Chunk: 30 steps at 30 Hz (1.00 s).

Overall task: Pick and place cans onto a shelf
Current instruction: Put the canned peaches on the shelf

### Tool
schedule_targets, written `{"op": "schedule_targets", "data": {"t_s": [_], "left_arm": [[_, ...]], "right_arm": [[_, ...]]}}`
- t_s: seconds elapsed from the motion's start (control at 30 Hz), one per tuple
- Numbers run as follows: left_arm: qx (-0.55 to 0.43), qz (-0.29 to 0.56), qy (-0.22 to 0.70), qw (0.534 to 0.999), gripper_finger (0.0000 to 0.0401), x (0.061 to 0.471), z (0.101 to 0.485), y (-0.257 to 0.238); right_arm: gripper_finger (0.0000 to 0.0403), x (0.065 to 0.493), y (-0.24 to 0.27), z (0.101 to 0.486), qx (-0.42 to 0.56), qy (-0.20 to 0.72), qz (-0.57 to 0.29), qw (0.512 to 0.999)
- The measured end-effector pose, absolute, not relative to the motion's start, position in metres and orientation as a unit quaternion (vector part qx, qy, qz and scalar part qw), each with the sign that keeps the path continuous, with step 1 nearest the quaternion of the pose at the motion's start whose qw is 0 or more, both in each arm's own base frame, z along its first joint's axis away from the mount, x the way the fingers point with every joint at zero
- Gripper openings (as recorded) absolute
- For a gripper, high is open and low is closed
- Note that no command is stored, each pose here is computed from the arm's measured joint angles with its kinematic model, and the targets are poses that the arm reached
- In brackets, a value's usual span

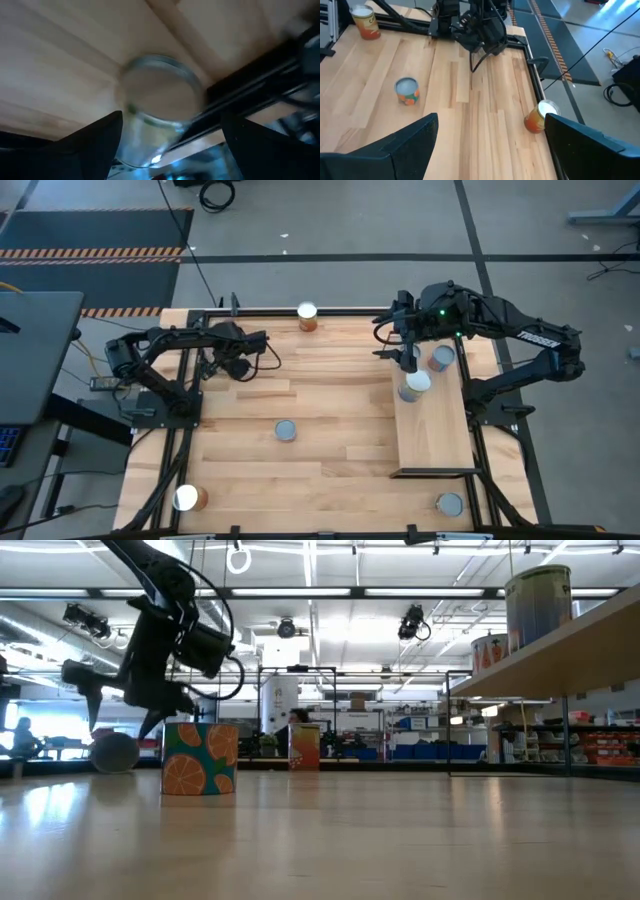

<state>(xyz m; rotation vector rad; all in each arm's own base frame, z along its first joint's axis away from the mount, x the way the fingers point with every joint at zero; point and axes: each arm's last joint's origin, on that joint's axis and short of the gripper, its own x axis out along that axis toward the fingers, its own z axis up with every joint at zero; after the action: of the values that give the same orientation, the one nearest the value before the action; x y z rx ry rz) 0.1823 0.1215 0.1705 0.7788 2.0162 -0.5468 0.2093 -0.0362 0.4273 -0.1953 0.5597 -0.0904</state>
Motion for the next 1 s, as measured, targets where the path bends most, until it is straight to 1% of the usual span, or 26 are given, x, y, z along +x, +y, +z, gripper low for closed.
{"op": "schedule_targets", "data": {"t_s": [0.13,0.23,0.37,0.5,0.63,0.67,0.73,0.83,0.9,1.0], "left_arm": [[0.324,-0.215,0.805,0.449,0.0345,0.177,0.157,0.127],[0.333,-0.239,0.8,0.438,0.0345,0.17,0.149,0.129],[0.336,-0.239,0.8,0.436,0.0345,0.166,0.143,0.131],[0.35,-0.191,0.813,0.424,0.0345,0.178,0.153,0.126],[0.328,-0.163,0.821,0.437,0.0345,0.192,0.176,0.114],[0.31,-0.132,0.827,0.45,0.0345,0.195,0.183,0.111],[0.242,-0.031,0.833,0.497,0.0345,0.201,0.196,0.11],[0.087,0.177,0.808,0.555,0.0345,0.203,0.214,0.117],[-0.028,0.304,0.758,0.576,0.0345,0.198,0.223,0.124],[-0.185,0.456,0.658,0.57,0.0345,0.185,0.227,0.133]], "right_arm": [[0.0374,0.209,-0.036,0.427,-0.089,0.276,-0.047,0.956],[0.0374,0.209,-0.036,0.427,-0.088,0.277,-0.046,0.956],[0.0374,0.209,-0.036,0.427,-0.087,0.279,-0.046,0.955],[0.0374,0.208,-0.036,0.426,-0.084,0.284,-0.047,0.954],[0.0374,0.208,-0.036,0.426,-0.085,0.284,-0.049,0.954],[0.0374,0.208,-0.036,0.426,-0.085,0.284,-0.049,0.954],[0.0374,0.208,-0.036,0.426,-0.082,0.284,-0.05,0.954],[0.0374,0.208,-0.036,0.425,-0.066,0.29,-0.052,0.953],[0.0374,0.207,-0.035,0.424,-0.06,0.294,-0.045,0.953],[0.0374,0.207,-0.034,0.423,-0.054,0.298,-0.029,0.952]]}}
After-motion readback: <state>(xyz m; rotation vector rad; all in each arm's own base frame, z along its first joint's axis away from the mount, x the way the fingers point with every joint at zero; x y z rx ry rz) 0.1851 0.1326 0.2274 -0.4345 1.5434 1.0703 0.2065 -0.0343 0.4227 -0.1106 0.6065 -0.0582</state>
